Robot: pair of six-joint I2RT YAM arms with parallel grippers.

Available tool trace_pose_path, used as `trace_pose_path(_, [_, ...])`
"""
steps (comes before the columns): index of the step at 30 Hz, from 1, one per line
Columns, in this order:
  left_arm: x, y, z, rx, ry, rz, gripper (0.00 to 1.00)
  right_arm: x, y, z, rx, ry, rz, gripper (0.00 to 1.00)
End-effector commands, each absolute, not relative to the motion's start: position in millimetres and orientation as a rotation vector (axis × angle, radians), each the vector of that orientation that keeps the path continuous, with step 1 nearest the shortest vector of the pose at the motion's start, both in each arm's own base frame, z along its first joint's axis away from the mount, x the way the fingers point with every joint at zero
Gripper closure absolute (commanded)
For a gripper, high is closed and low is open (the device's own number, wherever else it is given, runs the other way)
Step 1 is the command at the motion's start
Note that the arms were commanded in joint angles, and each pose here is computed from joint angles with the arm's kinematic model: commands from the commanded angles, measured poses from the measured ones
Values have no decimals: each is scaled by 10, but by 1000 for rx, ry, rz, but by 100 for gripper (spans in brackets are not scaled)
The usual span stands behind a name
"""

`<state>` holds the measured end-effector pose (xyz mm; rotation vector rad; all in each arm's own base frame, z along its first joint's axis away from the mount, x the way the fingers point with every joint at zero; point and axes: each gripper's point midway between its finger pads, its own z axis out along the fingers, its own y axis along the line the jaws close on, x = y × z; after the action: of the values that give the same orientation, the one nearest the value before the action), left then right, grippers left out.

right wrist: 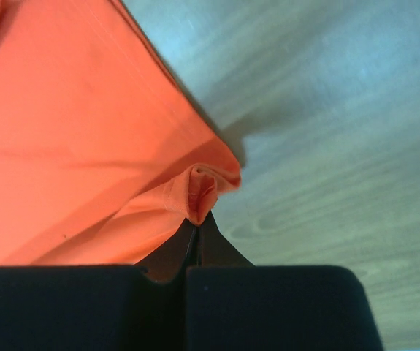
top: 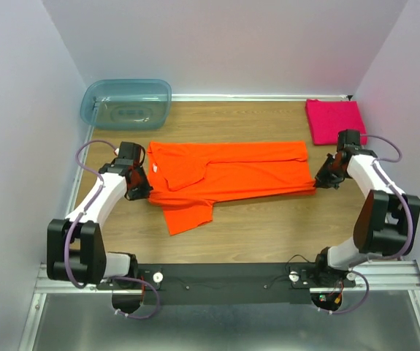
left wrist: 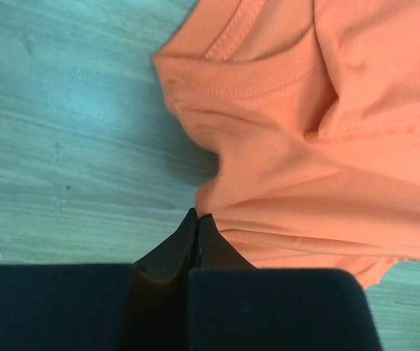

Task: Fold and stack the t-shirts
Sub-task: Fold the tshirt

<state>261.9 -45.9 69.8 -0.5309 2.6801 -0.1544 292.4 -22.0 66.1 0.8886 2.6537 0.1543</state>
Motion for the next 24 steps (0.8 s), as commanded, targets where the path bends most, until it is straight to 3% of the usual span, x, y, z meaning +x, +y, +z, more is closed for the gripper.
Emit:
trace_pose_path(1, [2847,-315,749,-524,2636,-102,99,3268,-241,686,835,2627,182,99])
trace_pose_path(18, [3273,-297,567,-520,2660,-121,99,3624,-171,390,827,2674,161,99])
trace_pose_path(21, [3295,-301,513,-523,2670,-124,97,3609,-166,304,843,2686,159,95])
trace_pose_path(24, [3362,-300,509,-527,2658,-128,87,3611,-170,268,848,2679,157,92])
